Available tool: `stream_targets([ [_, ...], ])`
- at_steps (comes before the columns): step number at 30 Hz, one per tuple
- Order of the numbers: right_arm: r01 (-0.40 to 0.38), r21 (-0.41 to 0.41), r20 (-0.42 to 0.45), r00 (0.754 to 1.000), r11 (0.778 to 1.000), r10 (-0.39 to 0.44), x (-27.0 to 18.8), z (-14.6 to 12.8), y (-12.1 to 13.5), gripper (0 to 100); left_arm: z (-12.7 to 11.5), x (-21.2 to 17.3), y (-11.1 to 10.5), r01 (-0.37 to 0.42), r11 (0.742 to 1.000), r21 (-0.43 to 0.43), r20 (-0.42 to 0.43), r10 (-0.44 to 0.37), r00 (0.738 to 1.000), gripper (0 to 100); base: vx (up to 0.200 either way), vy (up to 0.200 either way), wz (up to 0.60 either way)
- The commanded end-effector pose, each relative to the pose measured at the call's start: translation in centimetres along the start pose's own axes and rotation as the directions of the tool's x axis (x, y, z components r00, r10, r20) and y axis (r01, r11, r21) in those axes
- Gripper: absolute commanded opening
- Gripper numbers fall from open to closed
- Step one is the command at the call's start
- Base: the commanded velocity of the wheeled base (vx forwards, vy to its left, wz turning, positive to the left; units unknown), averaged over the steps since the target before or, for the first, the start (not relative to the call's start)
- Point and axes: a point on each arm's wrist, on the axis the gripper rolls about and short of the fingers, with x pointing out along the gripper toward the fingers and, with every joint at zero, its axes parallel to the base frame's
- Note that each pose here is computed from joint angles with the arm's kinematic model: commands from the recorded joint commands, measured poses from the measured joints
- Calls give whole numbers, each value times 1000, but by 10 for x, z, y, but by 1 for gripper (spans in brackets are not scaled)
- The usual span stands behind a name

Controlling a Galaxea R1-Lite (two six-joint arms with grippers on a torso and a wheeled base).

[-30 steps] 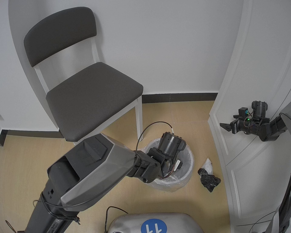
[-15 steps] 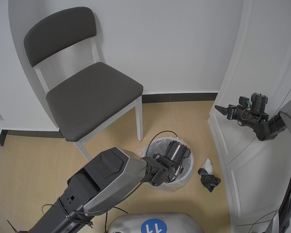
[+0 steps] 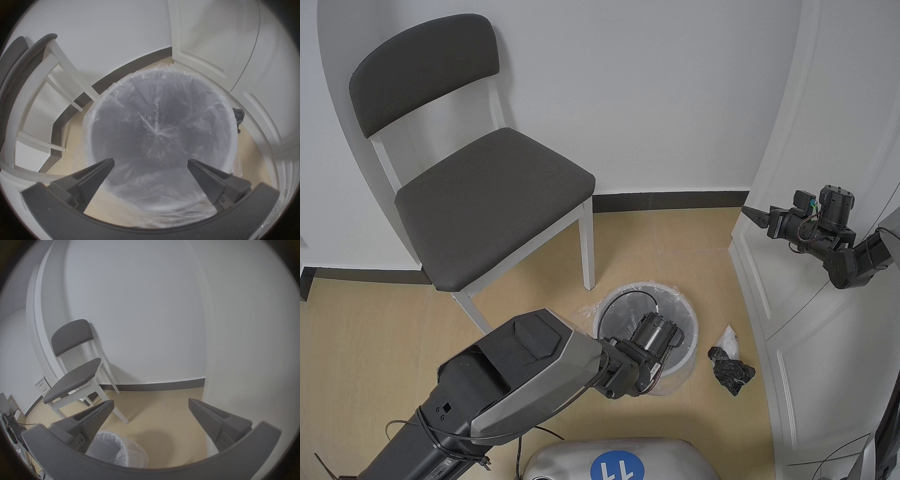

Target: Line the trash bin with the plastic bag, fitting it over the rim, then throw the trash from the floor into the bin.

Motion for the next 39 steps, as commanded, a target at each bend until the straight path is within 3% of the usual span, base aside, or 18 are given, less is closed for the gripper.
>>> stream_targets([
  [1, 11, -1, 4, 1000, 1000, -11, -2, 1, -6, 100, -5, -32, 1, 17, 1000, -14, 26, -17, 1000, 100, 0, 0, 0],
  [9, 5, -1, 0, 1000, 1000, -5, -2, 0, -7, 100, -26, -45, 4, 3, 1000, -31, 48, -2, 999, 100, 0, 0, 0],
  [20, 9, -4, -5, 1000, 1000, -9, -3, -2, -11, 100, -36, -50, 7, 8, 999, -46, 78, -4, 997, 100, 0, 0, 0],
  [39, 18, -4, -4, 1000, 1000, -18, -5, -2, -15, 100, -62, -48, 4, 11, 999, -49, 44, -9, 999, 100, 0, 0, 0],
])
